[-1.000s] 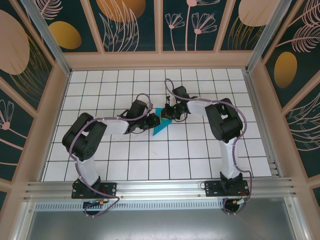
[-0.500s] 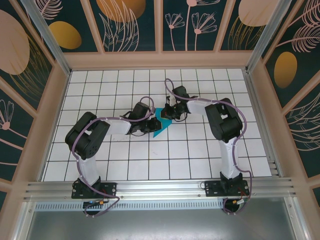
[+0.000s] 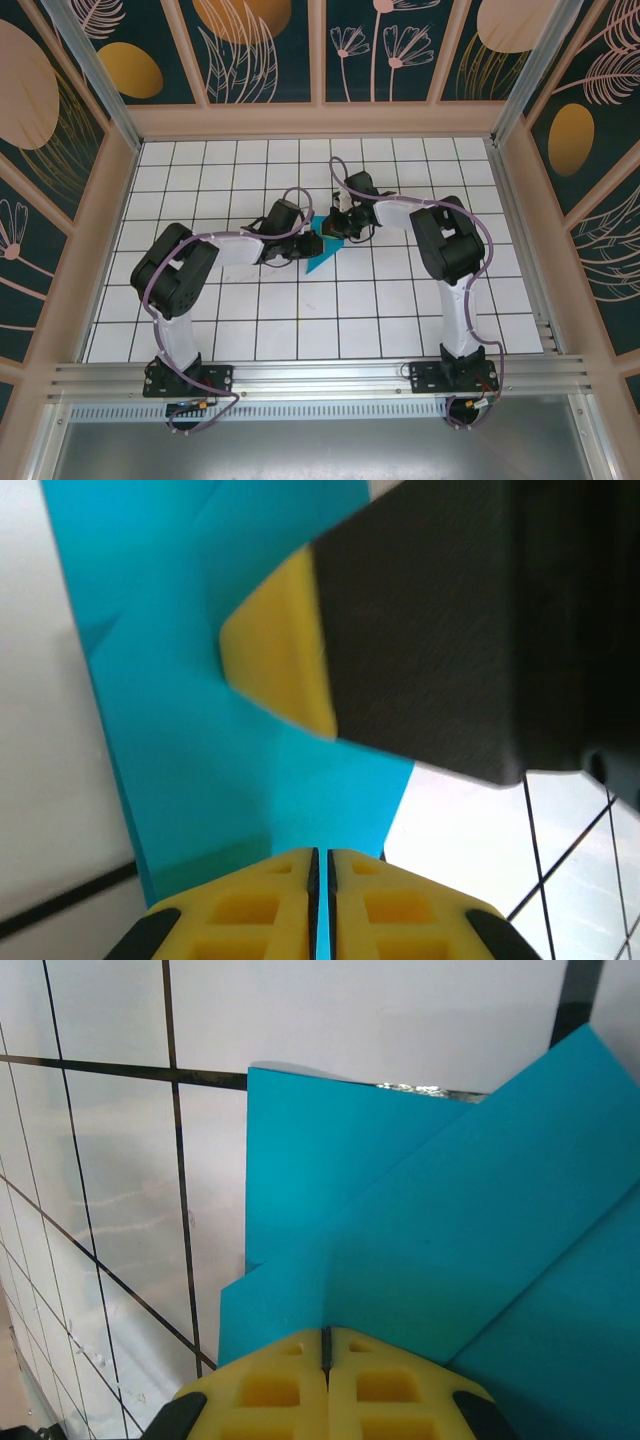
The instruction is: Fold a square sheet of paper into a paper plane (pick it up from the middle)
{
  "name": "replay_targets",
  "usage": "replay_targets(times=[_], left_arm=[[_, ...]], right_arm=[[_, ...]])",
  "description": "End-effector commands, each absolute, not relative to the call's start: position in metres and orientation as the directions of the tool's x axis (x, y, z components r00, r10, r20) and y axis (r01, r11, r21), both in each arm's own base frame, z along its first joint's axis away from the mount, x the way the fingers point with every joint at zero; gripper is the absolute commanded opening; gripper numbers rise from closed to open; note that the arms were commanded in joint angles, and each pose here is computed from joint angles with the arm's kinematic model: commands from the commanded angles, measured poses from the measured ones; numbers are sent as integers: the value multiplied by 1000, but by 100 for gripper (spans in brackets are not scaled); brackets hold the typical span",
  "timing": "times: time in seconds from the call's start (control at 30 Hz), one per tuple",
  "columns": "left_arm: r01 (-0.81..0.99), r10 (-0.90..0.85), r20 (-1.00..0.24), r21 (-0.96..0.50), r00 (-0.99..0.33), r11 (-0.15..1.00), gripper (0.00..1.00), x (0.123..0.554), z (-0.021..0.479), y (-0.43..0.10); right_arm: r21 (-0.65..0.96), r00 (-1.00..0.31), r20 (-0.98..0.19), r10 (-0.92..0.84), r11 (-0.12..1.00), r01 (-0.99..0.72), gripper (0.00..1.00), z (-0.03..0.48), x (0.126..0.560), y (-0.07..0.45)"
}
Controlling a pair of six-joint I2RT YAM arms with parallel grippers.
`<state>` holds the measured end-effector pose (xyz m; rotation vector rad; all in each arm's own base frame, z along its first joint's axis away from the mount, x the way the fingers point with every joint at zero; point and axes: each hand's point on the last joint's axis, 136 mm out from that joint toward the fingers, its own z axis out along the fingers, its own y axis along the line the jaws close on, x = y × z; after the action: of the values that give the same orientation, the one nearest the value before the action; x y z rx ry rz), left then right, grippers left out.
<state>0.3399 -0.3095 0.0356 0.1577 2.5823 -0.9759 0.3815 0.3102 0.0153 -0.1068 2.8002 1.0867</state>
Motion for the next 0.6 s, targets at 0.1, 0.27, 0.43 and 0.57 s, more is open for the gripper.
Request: replay_targets(times=[0.1, 0.27, 0.43, 0.57], left_arm=[[384, 57, -502, -578, -863, 720, 12, 353, 45, -317], [366, 60, -465, -605, -883, 707, 9, 346, 33, -319], [343, 61, -421, -636, -905, 691, 7, 333, 24, -317], [321, 63, -389, -647, -919, 691, 7, 324, 15, -314]], right_arm=[[479, -1000, -12, 19, 878, 11, 0, -64, 357, 264], [481, -1000, -8, 18, 877, 12, 0, -64, 356, 265], [477, -1000, -4, 19, 879, 15, 0, -66, 356, 264], [470, -1000, 3, 22, 882, 21, 0, -68, 354, 262]])
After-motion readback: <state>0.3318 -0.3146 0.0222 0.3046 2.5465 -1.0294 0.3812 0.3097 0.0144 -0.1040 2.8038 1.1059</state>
